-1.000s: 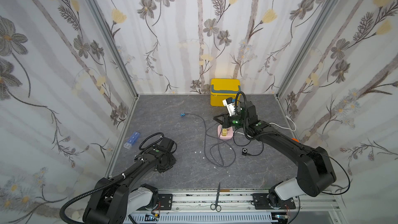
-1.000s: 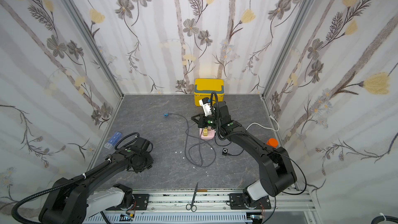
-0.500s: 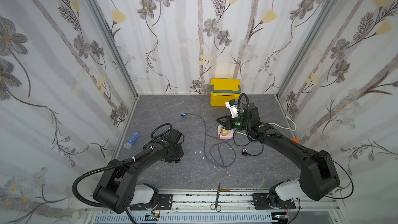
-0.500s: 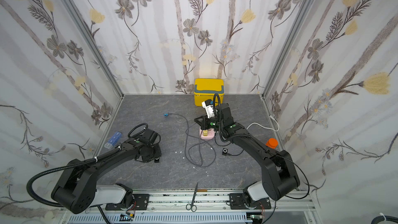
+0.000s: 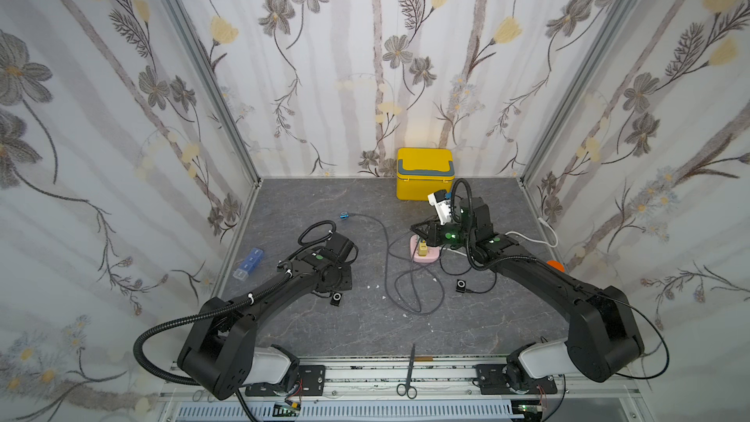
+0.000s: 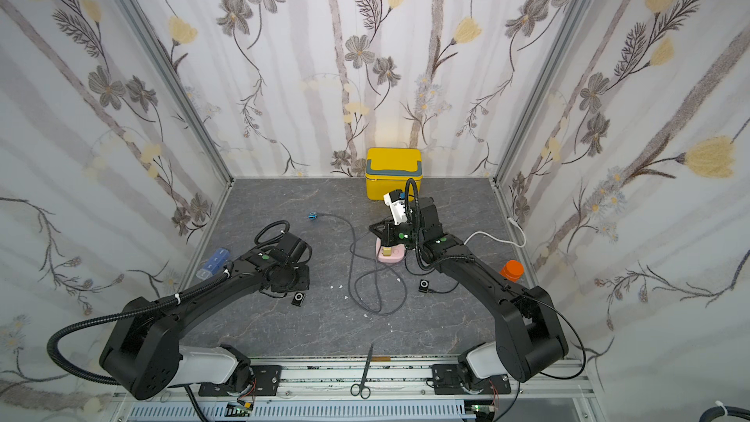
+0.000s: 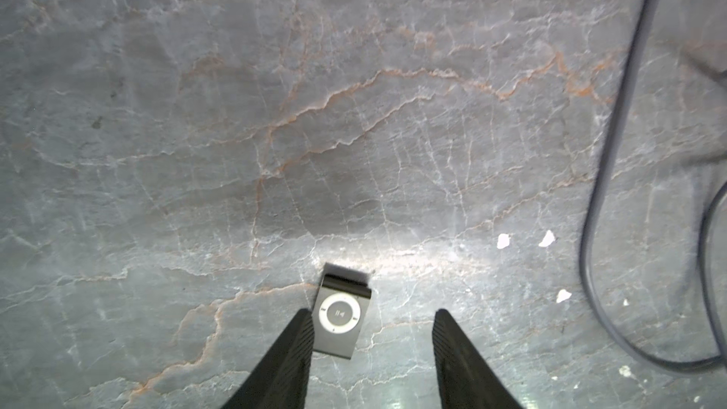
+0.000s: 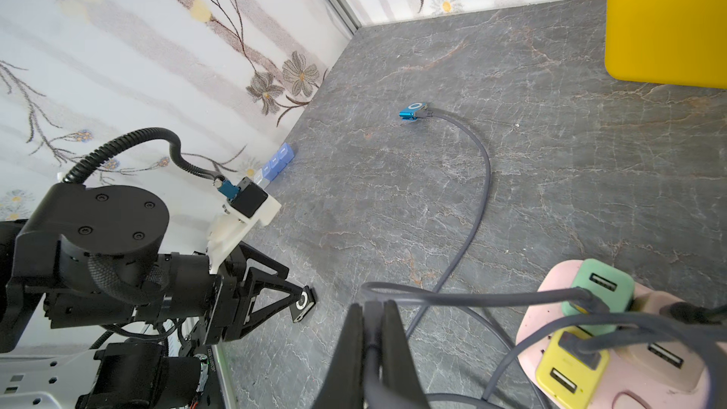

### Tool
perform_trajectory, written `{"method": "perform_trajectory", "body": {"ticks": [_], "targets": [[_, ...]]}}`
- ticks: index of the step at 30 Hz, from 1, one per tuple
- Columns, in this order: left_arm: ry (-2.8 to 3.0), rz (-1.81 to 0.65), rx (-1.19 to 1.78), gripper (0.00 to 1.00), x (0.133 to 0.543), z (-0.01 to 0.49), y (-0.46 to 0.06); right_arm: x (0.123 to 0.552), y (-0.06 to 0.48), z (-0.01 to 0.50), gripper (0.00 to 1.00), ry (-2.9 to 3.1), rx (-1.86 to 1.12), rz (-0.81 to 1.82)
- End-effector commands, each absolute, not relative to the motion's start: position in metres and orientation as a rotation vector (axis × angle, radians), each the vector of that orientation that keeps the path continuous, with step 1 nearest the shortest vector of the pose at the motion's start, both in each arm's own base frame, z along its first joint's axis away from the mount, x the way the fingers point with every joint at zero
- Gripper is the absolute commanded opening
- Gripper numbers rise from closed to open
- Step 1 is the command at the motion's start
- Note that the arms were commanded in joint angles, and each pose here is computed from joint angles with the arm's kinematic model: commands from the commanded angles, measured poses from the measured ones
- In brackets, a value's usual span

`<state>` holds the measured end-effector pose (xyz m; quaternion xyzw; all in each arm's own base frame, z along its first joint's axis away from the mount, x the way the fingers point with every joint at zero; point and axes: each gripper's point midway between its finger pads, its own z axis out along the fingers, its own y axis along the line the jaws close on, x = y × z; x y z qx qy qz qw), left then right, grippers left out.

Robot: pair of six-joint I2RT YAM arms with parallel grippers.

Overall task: Charge mp3
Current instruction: Pick up the MP3 player from the center of the board.

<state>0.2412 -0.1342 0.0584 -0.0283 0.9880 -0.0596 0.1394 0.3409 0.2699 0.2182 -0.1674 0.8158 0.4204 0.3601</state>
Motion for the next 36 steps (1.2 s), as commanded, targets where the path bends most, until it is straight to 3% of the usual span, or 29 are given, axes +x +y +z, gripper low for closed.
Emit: {"method": "perform_trajectory", "body": {"ticks": [1,7,17,29,36], "targets": [[2.921,-0.040,-0.108,0.57,0.224,0.043,-0.115,0.341,0.270,0.227,0.00,2.056,-0.440,1.087],[2.915,-0.040,-0.116,0.63,0.222,0.034,-0.112,0.339,0.269,0.229,0.00,2.048,-0.441,1.092],[2.964,-0.089,-0.036,0.63,0.230,0.014,-0.129,0.336,0.265,0.226,0.00,2.052,-0.433,1.080],[3.017,-0.067,-0.021,0.44,0.221,0.010,-0.131,0.333,0.259,0.227,0.00,2.043,-0.426,1.079],[3.078,-0.039,-0.056,0.45,0.204,0.004,-0.123,0.331,0.258,0.222,0.00,2.051,-0.428,1.087]]}}
